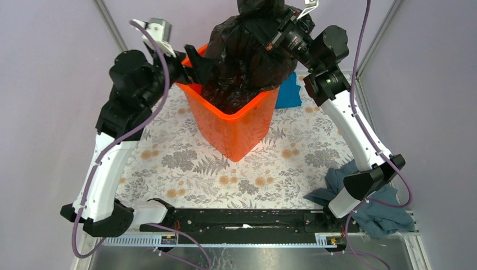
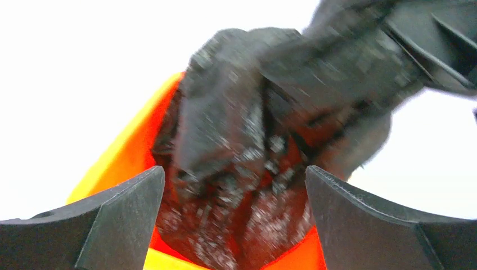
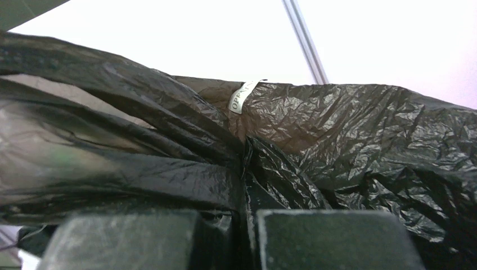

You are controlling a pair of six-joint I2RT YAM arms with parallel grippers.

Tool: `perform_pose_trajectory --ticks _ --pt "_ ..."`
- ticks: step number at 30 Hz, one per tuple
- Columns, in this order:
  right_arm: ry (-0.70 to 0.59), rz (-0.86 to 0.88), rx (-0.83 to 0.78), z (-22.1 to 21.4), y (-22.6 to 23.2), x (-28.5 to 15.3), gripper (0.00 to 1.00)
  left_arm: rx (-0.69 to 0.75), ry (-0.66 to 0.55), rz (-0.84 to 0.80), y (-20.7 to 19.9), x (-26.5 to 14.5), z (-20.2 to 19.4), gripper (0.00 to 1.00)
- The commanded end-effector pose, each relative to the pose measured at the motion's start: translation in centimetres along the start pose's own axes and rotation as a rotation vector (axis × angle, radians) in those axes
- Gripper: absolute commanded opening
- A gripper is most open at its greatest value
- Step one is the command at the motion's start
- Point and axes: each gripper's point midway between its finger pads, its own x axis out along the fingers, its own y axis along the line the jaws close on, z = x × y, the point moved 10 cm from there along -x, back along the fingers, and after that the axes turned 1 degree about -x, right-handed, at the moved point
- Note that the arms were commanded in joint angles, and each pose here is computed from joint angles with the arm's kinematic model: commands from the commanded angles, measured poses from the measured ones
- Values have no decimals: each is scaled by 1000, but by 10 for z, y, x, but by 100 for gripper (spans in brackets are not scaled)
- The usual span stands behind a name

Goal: Put the trash bags into the trash bin

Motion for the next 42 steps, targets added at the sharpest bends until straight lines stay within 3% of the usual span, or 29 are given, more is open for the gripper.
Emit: perform_pose_trajectory --ticks 1,6,10,15,19,25,28,33,37,40,42 --pt "49 129 -51 19 43 -19 0 -112 -92 123 24 15 19 99" --pt "134 199 -4 9 47 -26 0 -256 -126 56 41 54 52 99" --pt "176 241 25 1 46 -28 0 -296 -118 -37 45 97 52 99" --pt "223 349 41 -8 47 -32 0 -319 -36 -133 52 140 26 91" --pt "239 429 41 -13 49 -38 0 -322 60 -90 60 161 -11 78" --pt "242 375 32 -22 38 -37 0 -229 217 -13 42 151 -66 57" --pt "234 305 3 -33 22 -34 0 -227 252 81 48 136 -80 54" --pt "247 193 -41 -43 -5 -18 0 -185 189 112 52 110 -47 62" --pt "228 178 -40 -41 -5 -16 0 -123 79 158 56 84 6 82" --pt "224 149 -40 -39 -4 -20 0 -60 31 286 70 69 17 98" --pt "233 135 -34 -39 -2 -23 0 -75 26 414 91 63 13 99"
